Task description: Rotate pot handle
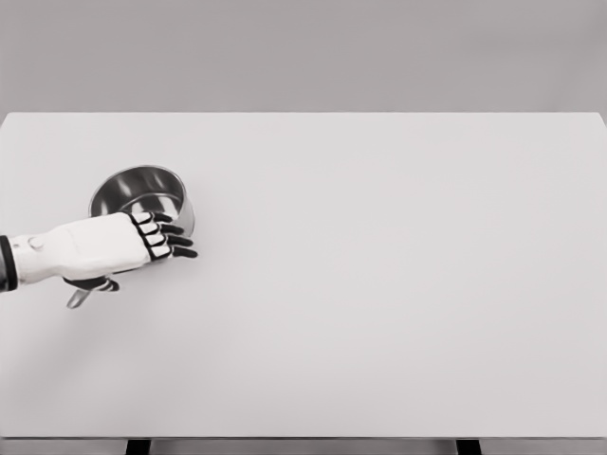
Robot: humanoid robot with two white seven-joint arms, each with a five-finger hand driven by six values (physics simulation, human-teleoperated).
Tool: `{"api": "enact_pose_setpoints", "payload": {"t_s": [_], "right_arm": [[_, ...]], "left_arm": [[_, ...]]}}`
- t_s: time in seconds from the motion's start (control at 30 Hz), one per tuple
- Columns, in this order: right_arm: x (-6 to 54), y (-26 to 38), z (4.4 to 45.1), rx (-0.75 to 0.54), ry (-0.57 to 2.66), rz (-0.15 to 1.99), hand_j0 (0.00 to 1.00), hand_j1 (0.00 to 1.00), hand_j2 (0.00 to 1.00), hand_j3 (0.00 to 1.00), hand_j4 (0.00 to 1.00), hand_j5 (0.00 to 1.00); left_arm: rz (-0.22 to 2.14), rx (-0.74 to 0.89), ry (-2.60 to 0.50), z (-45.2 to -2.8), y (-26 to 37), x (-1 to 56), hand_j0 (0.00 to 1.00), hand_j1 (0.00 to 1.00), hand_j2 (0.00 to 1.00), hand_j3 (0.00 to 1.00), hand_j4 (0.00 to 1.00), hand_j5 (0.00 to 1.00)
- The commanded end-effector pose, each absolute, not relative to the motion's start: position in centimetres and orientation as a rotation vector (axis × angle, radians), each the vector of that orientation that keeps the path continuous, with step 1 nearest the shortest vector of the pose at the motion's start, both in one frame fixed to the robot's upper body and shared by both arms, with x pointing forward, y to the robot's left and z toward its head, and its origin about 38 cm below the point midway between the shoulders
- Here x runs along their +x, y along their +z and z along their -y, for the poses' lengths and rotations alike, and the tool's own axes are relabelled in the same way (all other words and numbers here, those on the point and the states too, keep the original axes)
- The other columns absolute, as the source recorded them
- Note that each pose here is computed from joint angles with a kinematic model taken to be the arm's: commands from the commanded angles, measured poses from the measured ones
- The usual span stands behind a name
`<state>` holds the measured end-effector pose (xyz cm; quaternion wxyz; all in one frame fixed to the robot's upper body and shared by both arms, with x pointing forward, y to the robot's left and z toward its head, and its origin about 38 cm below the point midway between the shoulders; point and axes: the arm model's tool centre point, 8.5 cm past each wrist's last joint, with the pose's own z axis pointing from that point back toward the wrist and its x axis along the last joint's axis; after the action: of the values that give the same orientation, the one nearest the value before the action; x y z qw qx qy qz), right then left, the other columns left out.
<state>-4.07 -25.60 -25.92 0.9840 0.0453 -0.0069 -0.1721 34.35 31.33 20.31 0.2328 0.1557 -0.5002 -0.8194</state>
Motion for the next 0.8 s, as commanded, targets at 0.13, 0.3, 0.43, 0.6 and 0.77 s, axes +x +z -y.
{"api": "enact_pose_setpoints", "payload": {"t_s": [0.13, 0.3, 0.43, 0.6, 0.77], "right_arm": [[-4.1, -25.9, 25.6, 0.091, -0.346, 0.015, 1.0, 1.0, 1.0, 1.0, 1.0, 1.0], [-4.1, -25.9, 25.6, 0.091, -0.346, 0.015, 1.0, 1.0, 1.0, 1.0, 1.0, 1.0], [-4.1, -25.9, 25.6, 0.091, -0.346, 0.014, 1.0, 1.0, 1.0, 1.0, 1.0, 1.0], [-4.1, -25.9, 25.6, 0.091, -0.346, 0.014, 1.0, 1.0, 1.0, 1.0, 1.0, 1.0], [-4.1, -25.9, 25.6, 0.091, -0.346, 0.014, 1.0, 1.0, 1.0, 1.0, 1.0, 1.0]], "left_arm": [[1.365, 0.449, -2.238, -32.0, 20.8, 34.4, 1.0, 1.0, 1.0, 1.0, 1.0, 1.0], [1.355, 0.452, -2.24, -32.3, 20.8, 34.4, 1.0, 1.0, 1.0, 1.0, 1.0, 1.0], [1.344, 0.455, -2.232, -32.6, 20.7, 34.6, 1.0, 1.0, 1.0, 1.0, 1.0, 1.0], [1.328, 0.458, -2.231, -33.0, 20.6, 34.6, 1.0, 1.0, 1.0, 1.0, 1.0, 1.0], [1.318, 0.478, -2.21, -33.9, 20.7, 34.4, 1.0, 1.0, 1.0, 1.0, 1.0, 1.0]]}}
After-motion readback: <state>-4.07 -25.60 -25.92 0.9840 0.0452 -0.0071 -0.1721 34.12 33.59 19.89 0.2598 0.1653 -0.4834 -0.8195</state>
